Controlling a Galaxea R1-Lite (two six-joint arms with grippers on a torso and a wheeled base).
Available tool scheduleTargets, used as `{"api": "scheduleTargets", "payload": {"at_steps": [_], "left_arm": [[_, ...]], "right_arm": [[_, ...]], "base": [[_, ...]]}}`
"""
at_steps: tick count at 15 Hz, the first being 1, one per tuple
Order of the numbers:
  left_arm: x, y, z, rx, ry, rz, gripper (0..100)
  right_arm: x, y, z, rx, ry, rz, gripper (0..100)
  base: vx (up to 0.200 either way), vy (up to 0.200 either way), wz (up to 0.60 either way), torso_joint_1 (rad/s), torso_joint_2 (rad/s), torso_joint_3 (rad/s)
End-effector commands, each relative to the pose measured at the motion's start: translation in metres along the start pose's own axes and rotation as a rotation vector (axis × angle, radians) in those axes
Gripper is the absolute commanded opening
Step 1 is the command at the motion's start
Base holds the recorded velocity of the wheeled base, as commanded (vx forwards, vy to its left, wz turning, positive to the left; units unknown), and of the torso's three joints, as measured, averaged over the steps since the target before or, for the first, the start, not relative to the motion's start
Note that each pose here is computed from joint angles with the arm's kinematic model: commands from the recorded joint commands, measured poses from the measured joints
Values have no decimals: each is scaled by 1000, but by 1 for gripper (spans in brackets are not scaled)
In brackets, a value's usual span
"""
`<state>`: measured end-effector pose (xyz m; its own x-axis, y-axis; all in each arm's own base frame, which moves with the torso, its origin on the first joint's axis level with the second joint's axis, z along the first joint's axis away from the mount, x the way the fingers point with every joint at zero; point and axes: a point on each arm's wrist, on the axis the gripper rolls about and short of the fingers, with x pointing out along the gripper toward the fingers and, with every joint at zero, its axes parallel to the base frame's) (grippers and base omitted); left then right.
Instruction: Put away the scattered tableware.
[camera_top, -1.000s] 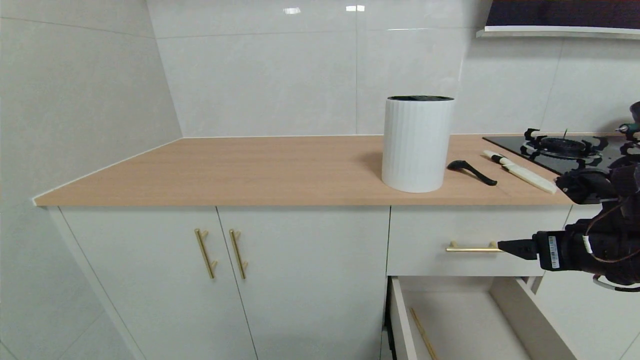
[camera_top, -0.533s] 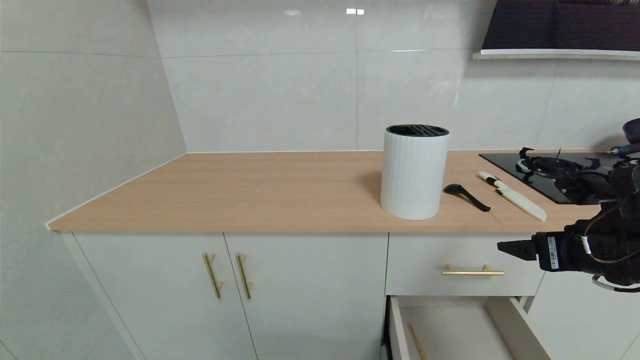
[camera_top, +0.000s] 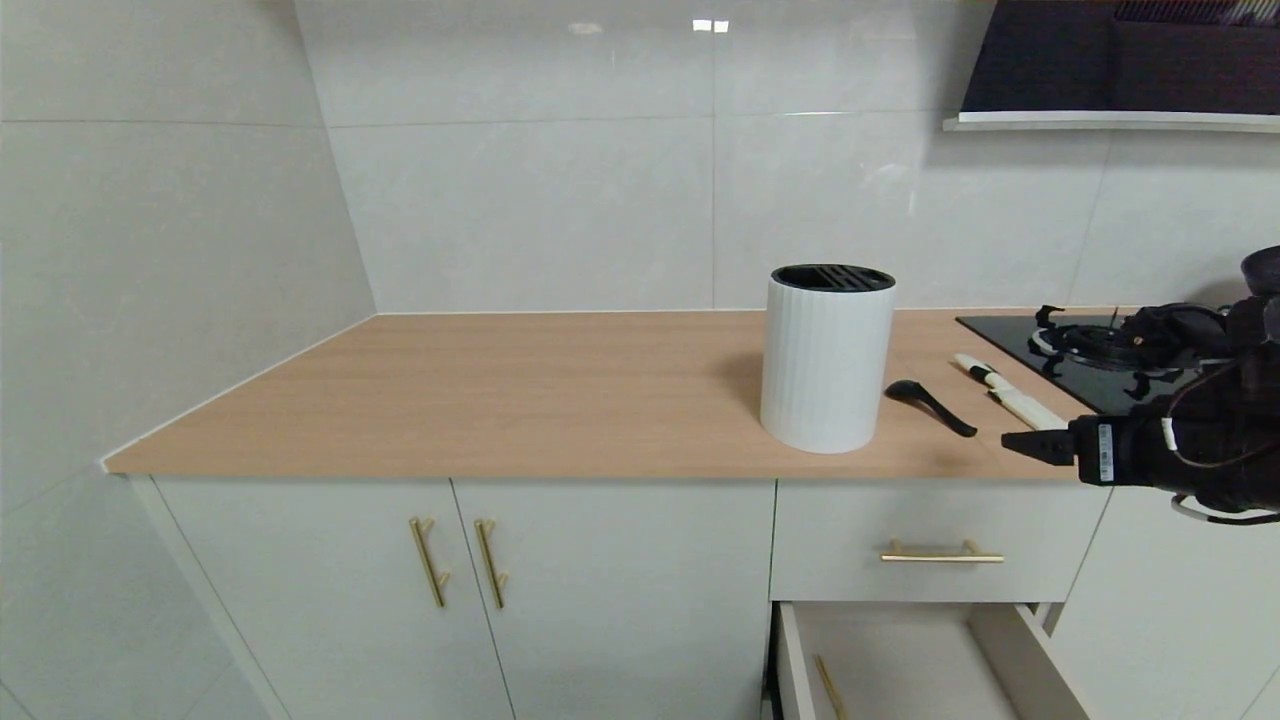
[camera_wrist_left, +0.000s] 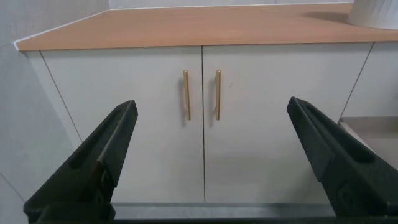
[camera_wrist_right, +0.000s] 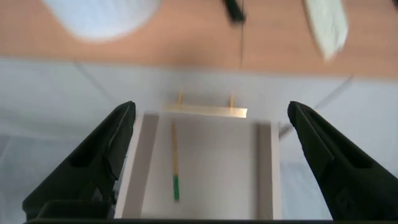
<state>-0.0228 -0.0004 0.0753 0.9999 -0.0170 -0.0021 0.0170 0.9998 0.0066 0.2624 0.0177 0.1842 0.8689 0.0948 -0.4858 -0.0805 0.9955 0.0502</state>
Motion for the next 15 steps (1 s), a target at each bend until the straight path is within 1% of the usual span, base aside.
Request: {"api": "scheduleTargets", "payload": {"at_steps": [1,3,4,6,8,9,12,15], "left_arm": [[0,0,0,0,-1,0,100],[0,0,0,0,-1,0,100],[0,0,0,0,-1,0,100],[0,0,0,0,-1,0,100],[0,0,0,0,-1,0,100],[0,0,0,1,-1,0,100],[0,0,0,0,-1,0,100],[0,0,0,0,-1,0,100]], "right_arm": [[51,-24,11,16,22,26,100],[92,-31,18,-26,33,70,100],[109,-35,18,-37,38,76,100],[137,-40,18,-101,32,78,100],[140,-40,18,-107,28,82,100],[161,-40,19,-119,20,99,100],[181,-42,23,-136,1,115,100],[190,-42,12,-129,31,140,100]], "base": [[0,0,0,0,0,0],[0,0,0,0,0,0],[0,0,0,0,0,0],[0,0,0,0,0,0],[0,0,0,0,0,0],[0,0,0,0,0,0],[0,0,0,0,0,0],[0,0,0,0,0,0]]}}
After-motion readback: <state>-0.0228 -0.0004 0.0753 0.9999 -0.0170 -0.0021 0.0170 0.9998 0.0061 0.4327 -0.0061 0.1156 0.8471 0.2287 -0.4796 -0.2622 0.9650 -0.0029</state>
